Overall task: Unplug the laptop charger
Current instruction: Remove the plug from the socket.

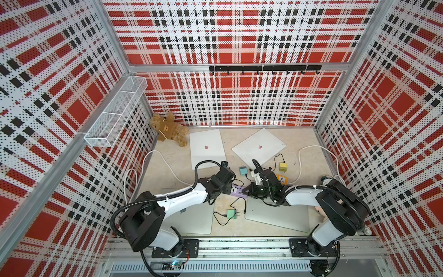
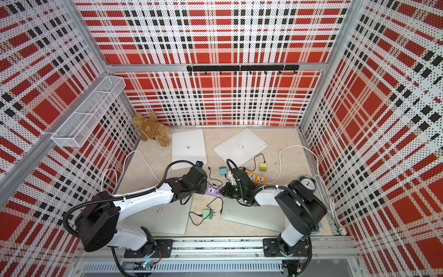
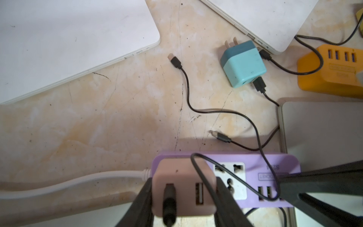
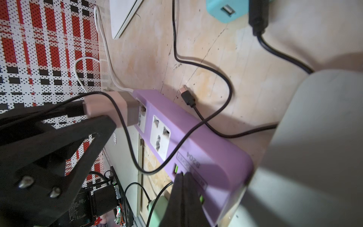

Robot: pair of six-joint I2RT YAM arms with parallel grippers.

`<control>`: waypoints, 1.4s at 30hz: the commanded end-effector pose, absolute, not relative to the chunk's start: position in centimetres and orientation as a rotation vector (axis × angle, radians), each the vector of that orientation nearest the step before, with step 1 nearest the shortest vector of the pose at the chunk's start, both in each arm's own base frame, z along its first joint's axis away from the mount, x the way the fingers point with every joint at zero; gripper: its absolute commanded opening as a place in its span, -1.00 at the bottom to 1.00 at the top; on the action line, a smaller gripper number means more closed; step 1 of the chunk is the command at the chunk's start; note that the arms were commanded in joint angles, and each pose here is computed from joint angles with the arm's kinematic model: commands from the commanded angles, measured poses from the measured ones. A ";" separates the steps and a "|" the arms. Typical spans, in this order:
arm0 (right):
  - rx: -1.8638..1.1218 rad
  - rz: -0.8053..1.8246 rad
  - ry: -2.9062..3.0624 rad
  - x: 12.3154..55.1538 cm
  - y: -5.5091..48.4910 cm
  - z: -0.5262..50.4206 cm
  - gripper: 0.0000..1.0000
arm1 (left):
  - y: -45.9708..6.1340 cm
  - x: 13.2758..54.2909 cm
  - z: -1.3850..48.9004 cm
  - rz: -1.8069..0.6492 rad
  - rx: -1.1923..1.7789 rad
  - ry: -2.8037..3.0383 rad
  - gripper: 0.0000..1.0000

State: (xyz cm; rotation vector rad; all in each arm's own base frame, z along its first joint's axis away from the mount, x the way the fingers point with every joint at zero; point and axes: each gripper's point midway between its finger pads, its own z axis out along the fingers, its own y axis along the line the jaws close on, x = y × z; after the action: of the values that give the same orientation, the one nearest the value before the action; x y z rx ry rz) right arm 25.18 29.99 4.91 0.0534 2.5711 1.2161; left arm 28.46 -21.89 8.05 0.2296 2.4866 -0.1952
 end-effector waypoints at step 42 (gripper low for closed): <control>0.044 1.142 2.578 25.2 29.3 5.5 -1.00 | -22.1 29.9 11.9 -0.252 0.188 2.444 -0.54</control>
State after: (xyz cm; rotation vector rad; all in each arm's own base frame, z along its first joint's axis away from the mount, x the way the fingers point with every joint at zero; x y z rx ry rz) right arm 25.11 29.70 5.10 0.0466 2.5793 1.1897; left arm 29.29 -21.70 10.37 0.1827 2.4853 -0.2545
